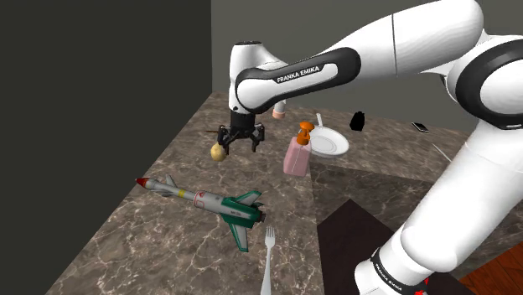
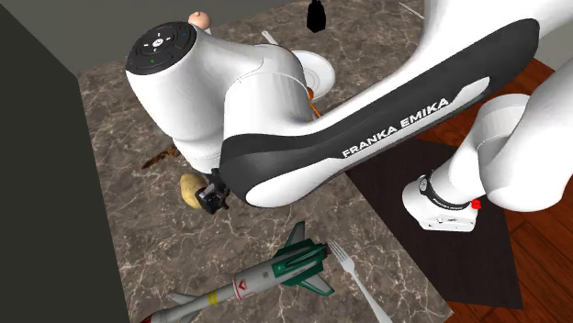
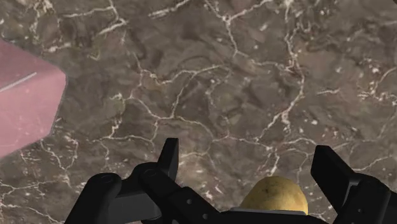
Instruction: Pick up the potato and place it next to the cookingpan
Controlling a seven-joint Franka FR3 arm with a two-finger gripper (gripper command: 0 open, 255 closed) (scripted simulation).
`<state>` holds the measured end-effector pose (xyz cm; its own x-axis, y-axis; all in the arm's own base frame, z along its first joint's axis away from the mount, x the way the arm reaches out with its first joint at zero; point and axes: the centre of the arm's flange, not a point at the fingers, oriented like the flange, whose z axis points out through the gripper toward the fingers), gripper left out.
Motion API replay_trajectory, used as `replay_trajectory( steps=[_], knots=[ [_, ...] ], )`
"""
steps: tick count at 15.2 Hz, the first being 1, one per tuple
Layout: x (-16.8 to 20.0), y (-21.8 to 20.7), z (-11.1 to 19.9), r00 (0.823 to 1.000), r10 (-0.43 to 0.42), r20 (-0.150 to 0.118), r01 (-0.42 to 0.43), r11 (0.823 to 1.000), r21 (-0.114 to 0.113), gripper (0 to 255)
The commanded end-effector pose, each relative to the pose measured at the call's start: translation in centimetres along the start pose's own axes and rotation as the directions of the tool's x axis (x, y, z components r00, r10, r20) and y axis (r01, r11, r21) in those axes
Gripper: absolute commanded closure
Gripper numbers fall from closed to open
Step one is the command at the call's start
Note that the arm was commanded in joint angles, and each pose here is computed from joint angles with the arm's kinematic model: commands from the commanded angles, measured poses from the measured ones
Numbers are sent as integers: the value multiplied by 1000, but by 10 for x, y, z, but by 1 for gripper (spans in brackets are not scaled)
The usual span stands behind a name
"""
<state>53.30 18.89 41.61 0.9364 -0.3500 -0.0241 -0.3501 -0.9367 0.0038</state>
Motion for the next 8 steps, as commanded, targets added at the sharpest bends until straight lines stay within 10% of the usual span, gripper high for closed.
replay_trajectory(
  steps=[1,8],
  knots=[
    [20,-15,10,999,48,-12,-48,999,-5,0],
    [92,-56,44,978,201,-53,-202,979,-21,0]
  ],
)
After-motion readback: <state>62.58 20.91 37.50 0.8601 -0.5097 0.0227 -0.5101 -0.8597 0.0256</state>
